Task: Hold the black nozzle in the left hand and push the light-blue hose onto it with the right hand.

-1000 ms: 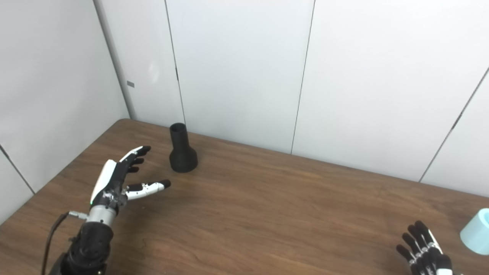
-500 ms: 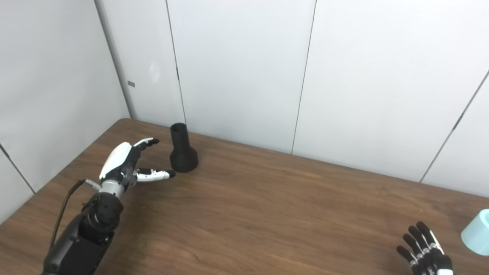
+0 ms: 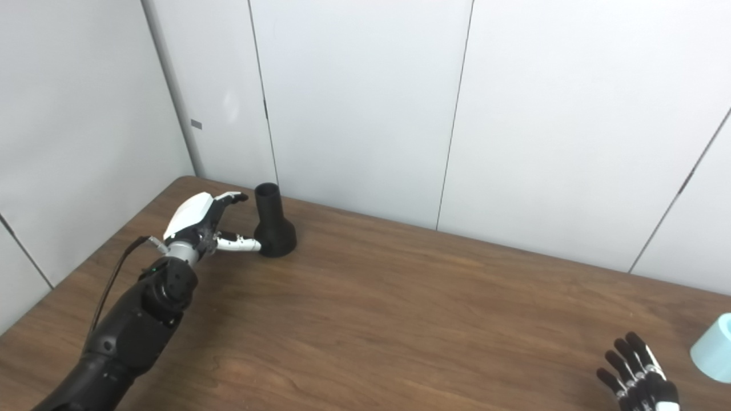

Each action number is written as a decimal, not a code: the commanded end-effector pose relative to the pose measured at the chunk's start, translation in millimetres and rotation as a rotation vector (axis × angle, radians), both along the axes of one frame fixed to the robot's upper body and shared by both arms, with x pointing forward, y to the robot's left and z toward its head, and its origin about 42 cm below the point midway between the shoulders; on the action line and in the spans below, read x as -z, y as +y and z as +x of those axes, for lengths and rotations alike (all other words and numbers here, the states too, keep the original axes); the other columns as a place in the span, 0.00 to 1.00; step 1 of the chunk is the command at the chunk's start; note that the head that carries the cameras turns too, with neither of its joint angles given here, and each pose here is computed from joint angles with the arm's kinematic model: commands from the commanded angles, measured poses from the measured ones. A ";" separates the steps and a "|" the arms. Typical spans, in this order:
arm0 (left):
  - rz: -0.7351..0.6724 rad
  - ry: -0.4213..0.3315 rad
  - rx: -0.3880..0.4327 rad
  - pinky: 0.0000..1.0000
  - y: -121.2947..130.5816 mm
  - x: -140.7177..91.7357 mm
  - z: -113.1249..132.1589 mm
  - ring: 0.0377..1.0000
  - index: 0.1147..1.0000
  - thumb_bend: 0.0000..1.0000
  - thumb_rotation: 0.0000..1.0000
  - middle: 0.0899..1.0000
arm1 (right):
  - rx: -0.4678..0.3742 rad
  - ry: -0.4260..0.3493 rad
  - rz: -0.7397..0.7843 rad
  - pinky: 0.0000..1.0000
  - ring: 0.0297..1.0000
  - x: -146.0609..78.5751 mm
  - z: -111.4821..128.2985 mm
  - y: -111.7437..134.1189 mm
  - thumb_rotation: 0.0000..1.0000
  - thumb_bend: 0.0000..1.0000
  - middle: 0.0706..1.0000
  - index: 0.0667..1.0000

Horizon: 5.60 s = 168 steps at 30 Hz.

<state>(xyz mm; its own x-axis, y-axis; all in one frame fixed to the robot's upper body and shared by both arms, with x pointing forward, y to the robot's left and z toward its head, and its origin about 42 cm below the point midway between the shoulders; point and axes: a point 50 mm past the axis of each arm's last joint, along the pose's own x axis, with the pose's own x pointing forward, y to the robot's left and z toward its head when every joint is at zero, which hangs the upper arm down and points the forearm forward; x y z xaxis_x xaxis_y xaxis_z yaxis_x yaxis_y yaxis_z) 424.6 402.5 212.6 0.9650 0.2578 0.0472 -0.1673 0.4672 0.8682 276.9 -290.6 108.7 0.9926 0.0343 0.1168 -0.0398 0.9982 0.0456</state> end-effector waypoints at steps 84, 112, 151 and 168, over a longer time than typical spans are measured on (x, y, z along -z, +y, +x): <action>0.239 -0.039 0.192 0.70 -59.7 -13.8 19.6 0.64 0.40 0.52 0.00 0.50 | 0.033 0.039 0.029 0.82 0.90 -8.5 -12.0 10.0 0.86 0.55 0.91 0.93; 0.068 -0.071 0.323 0.52 -139.8 39.4 -46.1 0.52 0.41 0.52 0.00 0.47 | 0.045 0.023 0.025 0.78 0.88 -10.9 -13.1 14.1 0.88 0.53 0.89 0.90; 0.029 -0.063 0.588 0.43 -265.2 90.5 -138.4 0.47 0.43 0.52 0.00 0.42 | 0.084 -0.041 -0.055 0.75 0.85 -45.3 -14.6 26.8 0.91 0.58 0.85 0.86; -0.027 -0.024 0.603 0.46 -252.2 101.4 -149.1 0.49 0.42 0.52 0.00 0.43 | 0.204 -0.159 -0.104 0.76 0.84 -90.9 -20.1 13.7 0.78 0.54 0.85 0.83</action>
